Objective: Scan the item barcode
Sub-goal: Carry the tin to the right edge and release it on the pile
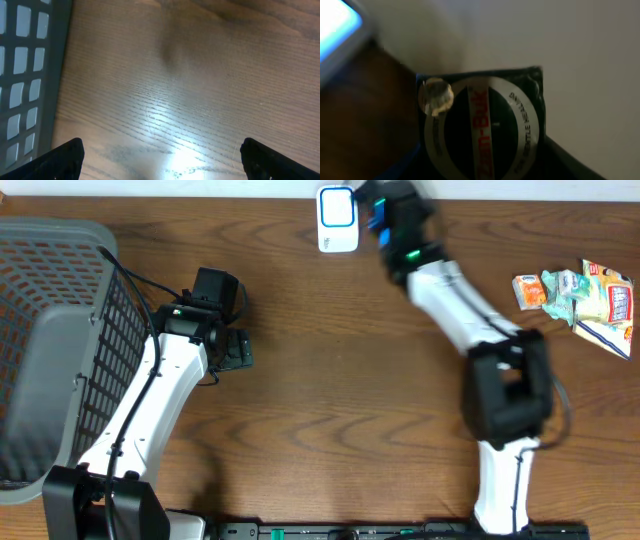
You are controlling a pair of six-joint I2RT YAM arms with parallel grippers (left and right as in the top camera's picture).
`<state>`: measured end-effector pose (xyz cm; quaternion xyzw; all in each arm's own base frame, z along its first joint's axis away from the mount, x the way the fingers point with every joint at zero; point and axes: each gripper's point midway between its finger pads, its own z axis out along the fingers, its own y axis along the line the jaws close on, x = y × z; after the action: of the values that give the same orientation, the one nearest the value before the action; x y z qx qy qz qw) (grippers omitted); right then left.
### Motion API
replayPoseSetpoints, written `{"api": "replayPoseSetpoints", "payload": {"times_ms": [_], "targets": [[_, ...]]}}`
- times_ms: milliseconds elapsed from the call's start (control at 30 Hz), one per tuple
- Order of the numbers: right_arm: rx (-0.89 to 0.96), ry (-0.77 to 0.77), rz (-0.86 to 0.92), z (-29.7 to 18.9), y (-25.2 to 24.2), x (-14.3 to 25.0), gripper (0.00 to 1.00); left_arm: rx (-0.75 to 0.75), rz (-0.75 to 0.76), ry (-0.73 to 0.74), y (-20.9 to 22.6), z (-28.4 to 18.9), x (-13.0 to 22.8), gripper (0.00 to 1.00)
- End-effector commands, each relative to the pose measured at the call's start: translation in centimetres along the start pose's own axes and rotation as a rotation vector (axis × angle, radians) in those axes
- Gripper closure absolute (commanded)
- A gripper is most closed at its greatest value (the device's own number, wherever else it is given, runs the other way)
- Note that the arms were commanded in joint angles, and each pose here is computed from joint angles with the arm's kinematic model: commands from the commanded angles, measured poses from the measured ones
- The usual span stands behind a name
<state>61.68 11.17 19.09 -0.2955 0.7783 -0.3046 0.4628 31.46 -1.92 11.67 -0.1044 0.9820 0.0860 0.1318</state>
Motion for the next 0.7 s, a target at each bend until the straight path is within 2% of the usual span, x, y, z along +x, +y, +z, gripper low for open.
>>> {"api": "replayPoseSetpoints", "payload": {"times_ms": [0,133,233,400,467,500,533,567,667], "targets": [[0.117,0.139,0.196,-0.7,-6.8,4.5,0.64,-0.006,-0.013,-0.014,0.4,-0.4,-0.2,0.03],[0.087,0.382,0.243,-0.2,-8.1,13.2,0.58,-0.006,-0.013,-0.014,0.4,-0.4,-0.2,0.02],[0.115,0.523,0.390,-0.3,-9.7,19.2,0.59,-0.006,-0.013,-0.014,0.4,-0.4,-0.2,0.02],[0.159,0.679,0.542,-1.4,-11.5,25.7,0.56,-0.006,-0.013,-0.014,0.4,-0.4,-0.2,0.02],[0.166,0.721,0.567,-1.9,-11.8,27.3,0.46,-0.006,-0.013,-0.014,0.4,-0.4,-0.2,0.02],[0.163,0.734,0.582,-2.0,-11.9,27.9,0.37,-0.006,-0.013,-0.014,0.4,-0.4,-0.2,0.02],[0.147,0.741,0.597,-2.1,-11.8,28.3,0.21,-0.006,-0.013,-0.014,0.4,-0.4,-0.2,0.02],[0.109,0.742,0.616,-2.0,-11.4,28.7,0.01,-0.006,-0.013,-0.014,0.4,-0.4,-0.2,0.02],[0.060,0.743,0.628,-2.0,-10.7,28.7,0.01,-0.006,-0.013,-0.014,0.4,-0.4,-0.2,0.02]]}}
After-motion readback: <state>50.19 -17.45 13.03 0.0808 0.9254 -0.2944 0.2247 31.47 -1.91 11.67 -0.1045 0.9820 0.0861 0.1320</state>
